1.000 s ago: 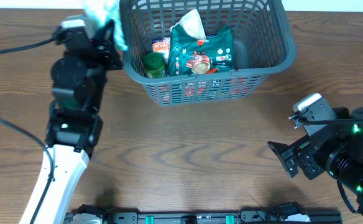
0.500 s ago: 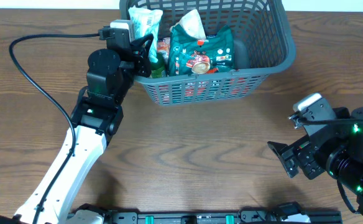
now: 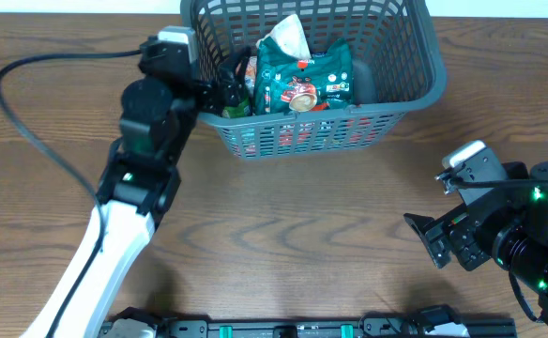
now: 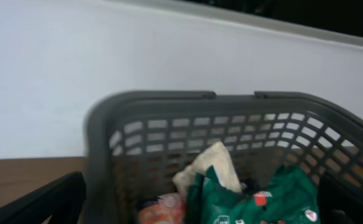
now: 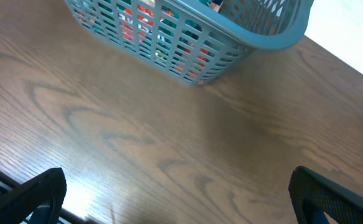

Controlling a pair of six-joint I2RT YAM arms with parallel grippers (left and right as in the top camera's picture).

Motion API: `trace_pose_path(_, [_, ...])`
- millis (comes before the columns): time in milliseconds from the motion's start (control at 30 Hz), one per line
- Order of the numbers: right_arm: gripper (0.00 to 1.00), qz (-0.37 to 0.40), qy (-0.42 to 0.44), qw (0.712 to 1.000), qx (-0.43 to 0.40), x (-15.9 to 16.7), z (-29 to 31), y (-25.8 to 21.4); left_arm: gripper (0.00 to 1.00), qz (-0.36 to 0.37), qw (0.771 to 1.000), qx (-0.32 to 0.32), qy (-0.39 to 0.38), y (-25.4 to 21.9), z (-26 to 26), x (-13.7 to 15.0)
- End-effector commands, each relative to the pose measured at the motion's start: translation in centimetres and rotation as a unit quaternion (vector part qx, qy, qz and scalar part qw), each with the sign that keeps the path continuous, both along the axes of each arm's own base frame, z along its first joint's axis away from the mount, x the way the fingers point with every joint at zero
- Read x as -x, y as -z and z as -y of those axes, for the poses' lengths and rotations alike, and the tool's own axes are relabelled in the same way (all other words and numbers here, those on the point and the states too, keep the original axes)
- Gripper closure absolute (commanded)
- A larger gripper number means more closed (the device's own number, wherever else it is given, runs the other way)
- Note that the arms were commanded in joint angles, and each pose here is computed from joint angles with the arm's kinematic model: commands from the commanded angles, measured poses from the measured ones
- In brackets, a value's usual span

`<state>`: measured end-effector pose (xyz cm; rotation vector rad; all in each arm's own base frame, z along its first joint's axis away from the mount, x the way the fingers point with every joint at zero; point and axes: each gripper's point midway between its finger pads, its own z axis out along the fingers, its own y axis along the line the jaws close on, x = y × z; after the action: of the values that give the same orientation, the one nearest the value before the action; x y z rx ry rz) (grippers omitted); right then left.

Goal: Pack container

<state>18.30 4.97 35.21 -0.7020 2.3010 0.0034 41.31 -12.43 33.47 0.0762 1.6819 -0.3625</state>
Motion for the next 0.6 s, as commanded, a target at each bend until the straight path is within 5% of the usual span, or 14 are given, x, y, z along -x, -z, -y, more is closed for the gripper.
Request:
trace_pose_path(0, [0.01, 0.000, 0.004, 1.000, -0.003, 0.1, 0.0, 0.0, 0.01, 0.050, 0.995, -0.041, -0.074, -4.3, -3.4, 2.2])
trace_pose_path(333, [0.01, 0.000, 0.004, 1.000, -0.003, 0.1, 0.0, 0.0, 0.01, -0.032, 0.982, -0.083, -0.166, -3.9, -10.9, 11.2])
trace_pose_path(567, [0.01, 0.000, 0.004, 1.000, -0.003, 0.1, 0.0, 0.0, 0.01, -0.054, 0.980, -0.092, -0.168, -3.0, -11.5, 13.4])
